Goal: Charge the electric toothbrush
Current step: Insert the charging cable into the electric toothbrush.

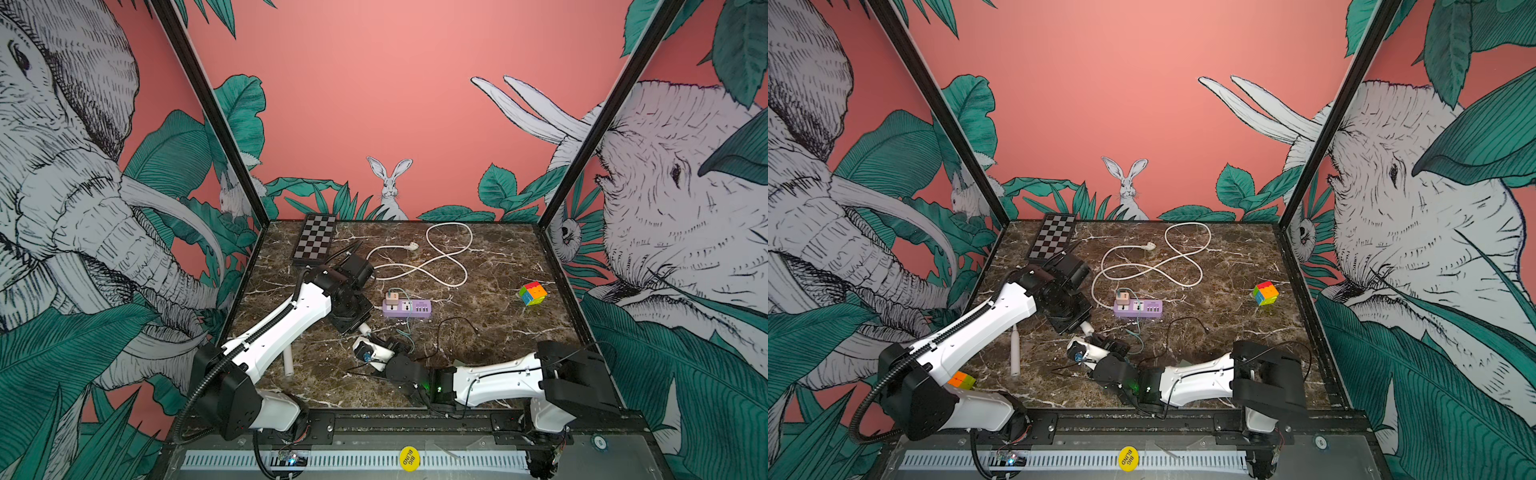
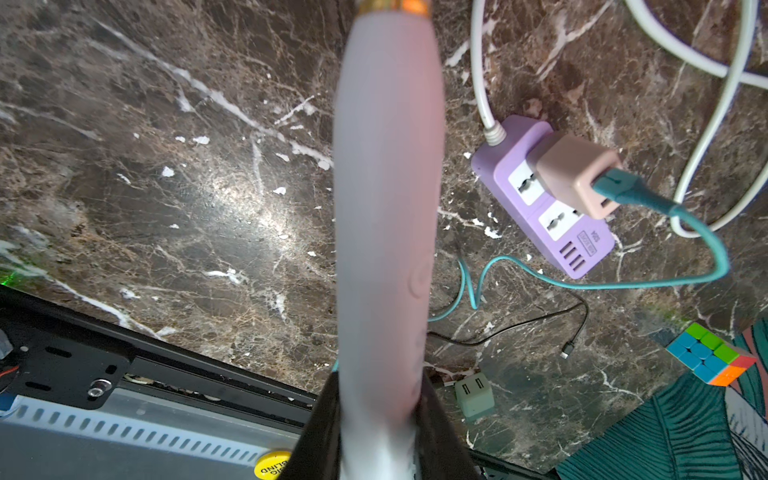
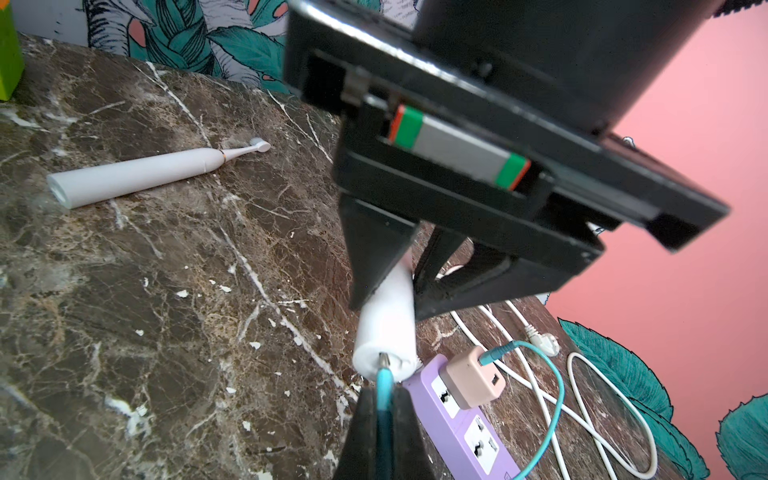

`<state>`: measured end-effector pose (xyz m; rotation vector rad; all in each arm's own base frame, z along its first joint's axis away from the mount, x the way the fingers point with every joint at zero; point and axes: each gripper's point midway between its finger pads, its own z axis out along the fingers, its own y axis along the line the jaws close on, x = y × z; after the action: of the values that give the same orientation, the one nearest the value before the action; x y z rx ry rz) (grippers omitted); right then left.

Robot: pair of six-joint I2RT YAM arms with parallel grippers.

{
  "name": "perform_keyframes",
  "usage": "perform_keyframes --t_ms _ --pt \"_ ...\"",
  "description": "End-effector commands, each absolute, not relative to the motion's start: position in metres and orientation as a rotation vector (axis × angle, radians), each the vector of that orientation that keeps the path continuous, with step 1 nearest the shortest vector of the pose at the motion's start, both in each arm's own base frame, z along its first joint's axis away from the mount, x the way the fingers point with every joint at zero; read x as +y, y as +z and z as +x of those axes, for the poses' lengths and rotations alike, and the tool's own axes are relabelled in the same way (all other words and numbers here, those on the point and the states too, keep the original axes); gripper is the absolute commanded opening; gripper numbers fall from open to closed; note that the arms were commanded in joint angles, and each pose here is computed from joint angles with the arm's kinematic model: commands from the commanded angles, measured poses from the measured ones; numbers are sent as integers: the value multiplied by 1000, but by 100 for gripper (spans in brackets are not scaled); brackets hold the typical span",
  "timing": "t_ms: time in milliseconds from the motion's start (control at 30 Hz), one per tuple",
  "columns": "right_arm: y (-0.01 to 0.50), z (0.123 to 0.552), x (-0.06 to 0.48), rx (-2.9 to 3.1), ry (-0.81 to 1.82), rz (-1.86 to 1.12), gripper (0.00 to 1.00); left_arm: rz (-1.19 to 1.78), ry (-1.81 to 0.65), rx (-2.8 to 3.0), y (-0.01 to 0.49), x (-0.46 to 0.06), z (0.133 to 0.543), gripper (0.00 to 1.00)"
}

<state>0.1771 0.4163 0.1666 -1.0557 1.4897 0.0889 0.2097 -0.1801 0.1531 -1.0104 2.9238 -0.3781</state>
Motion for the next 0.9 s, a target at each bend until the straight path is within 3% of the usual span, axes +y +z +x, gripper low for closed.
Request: perform_keyframes --t_ms 0,867 --pt "200 197 411 1483 132 -899 0 -1016 -408 3084 156 -187 167 0" --pt "218 212 414 1477 31 -781 0 -995 -402 3089 159 -196 158 0"
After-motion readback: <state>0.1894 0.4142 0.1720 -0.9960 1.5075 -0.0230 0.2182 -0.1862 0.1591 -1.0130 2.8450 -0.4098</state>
